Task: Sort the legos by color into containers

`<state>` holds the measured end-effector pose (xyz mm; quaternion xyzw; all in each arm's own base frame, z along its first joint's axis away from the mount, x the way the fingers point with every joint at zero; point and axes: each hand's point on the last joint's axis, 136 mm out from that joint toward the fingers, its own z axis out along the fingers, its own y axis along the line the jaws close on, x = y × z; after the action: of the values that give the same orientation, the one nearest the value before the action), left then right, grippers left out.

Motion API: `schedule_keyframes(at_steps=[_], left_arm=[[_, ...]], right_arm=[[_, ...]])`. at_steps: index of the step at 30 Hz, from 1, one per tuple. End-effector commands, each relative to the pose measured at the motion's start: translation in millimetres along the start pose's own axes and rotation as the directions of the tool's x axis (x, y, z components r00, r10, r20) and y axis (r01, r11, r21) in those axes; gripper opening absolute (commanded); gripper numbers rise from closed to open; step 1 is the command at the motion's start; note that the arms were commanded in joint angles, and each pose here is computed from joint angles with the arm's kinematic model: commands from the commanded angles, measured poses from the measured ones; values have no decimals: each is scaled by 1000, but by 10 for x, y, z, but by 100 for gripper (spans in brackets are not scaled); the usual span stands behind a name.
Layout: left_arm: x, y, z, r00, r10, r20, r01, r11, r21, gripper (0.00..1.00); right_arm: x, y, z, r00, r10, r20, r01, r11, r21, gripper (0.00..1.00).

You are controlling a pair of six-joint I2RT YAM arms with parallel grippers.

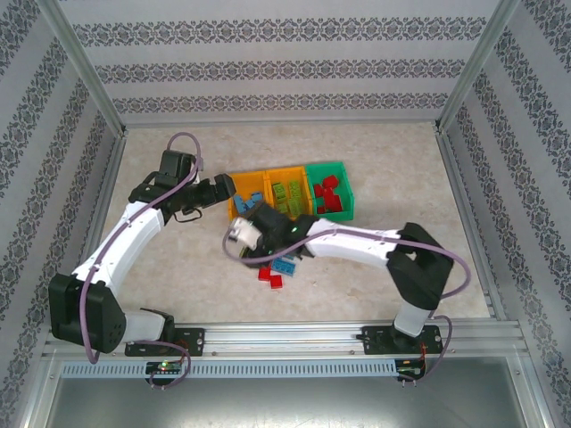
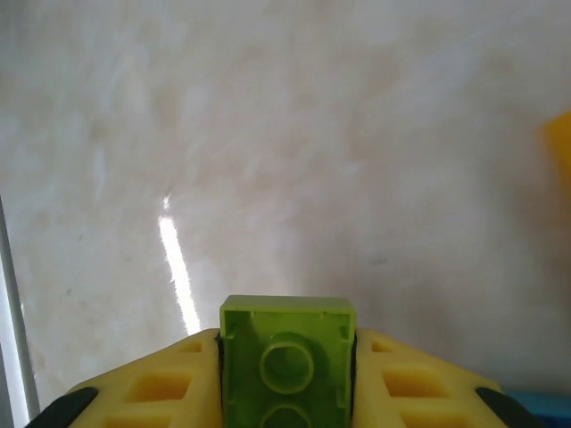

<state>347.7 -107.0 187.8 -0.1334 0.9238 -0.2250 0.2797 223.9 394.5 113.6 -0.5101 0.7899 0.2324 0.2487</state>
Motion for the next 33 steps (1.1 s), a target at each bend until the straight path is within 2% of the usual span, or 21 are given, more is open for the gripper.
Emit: schedule_keyframes(at_steps=[1, 8, 17, 21, 26, 33], left_arm=[[29, 137, -41, 1000, -3, 17, 4, 999, -39, 100], [336, 238, -6, 999, 38, -28, -40, 997, -70, 100], [997, 151, 80, 977, 176, -124, -190, 976, -109, 100], [1350, 63, 178, 958, 220, -186, -238, 968, -82, 100], [1671, -54, 302, 933, 259, -250, -279, 959, -47, 98], [1937, -200, 431, 888, 322, -327, -348, 937, -23, 90]], right_arm=[[-157, -352, -183, 991, 104, 81, -108, 993, 51, 26], [-149, -1377, -391, 925, 345, 161, -373, 906, 199, 26], [108, -2180, -343, 794, 585, 167, -603, 719, 346, 27], [271, -2378, -316, 740, 651, 170, -655, 639, 404, 29], [351, -2457, -300, 715, 679, 168, -671, 598, 438, 33], [330, -2427, -402, 709, 680, 187, -679, 589, 438, 51]])
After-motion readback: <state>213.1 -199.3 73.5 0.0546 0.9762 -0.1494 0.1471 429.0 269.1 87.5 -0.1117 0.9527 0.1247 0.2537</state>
